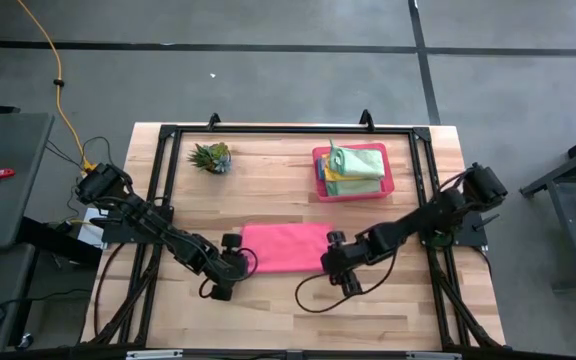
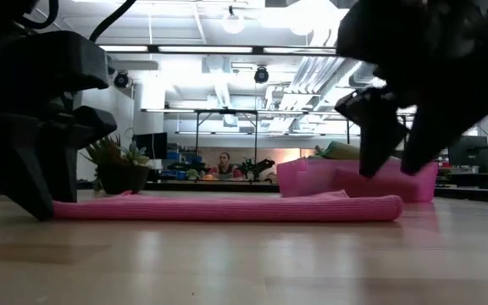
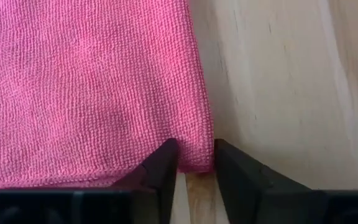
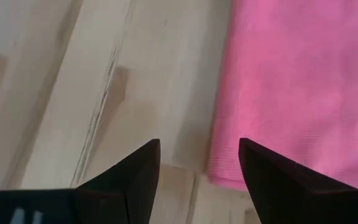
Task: Fold microfiber towels
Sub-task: Fold the pink microfiber cloth
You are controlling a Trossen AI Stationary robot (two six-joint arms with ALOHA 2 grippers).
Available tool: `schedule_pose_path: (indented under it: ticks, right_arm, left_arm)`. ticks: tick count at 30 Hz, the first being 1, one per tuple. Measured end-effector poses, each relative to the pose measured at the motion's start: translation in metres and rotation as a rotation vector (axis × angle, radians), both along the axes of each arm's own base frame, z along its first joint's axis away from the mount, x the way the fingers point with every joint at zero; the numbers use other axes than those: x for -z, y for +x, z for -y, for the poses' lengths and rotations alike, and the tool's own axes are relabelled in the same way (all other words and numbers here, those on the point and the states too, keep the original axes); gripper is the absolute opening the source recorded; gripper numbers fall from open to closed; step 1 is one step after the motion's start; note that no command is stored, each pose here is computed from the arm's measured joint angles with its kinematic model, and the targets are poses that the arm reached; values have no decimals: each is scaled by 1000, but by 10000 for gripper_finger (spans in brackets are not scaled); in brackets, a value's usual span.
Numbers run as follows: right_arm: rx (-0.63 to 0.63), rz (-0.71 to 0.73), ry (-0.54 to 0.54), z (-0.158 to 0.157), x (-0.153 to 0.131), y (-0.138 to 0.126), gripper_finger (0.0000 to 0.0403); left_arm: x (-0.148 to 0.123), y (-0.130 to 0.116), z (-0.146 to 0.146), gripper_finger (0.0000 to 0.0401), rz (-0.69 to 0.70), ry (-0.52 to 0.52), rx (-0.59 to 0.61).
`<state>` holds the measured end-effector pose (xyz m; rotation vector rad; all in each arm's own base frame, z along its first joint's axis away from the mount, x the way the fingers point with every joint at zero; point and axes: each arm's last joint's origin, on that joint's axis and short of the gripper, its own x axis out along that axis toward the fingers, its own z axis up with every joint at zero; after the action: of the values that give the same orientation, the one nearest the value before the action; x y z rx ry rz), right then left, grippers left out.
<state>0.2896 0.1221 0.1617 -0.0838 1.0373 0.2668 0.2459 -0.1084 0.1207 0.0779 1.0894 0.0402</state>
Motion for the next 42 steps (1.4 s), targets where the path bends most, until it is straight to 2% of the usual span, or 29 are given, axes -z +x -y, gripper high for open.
schedule_pose_path:
  ticks: [6,10,17,24,26,31,42]
  right_arm:
    - [27,-23,-77,-6,19,2,210]
    - [52,-33,-90,-7,25,3,207]
    - [44,-56,-89,-11,33,3,158]
    - [106,-65,-69,-12,35,3,109]
    - [152,-72,-45,-12,35,3,85]
    - [277,-105,79,-13,32,3,9]
    - [219,-138,345,-17,-7,8,2]
  left_arm:
    - [0,0,0,39,-5,-11,3]
    - [0,0,0,9,-8,-9,2]
    - [0,-1,0,8,-12,-8,2]
    - [1,-1,0,2,-15,-12,-5]
    - [0,-1,0,2,-19,-46,-37]
    - [-6,-5,4,1,-71,-240,-79]
    - [-37,-12,1,1,-32,-417,-125]
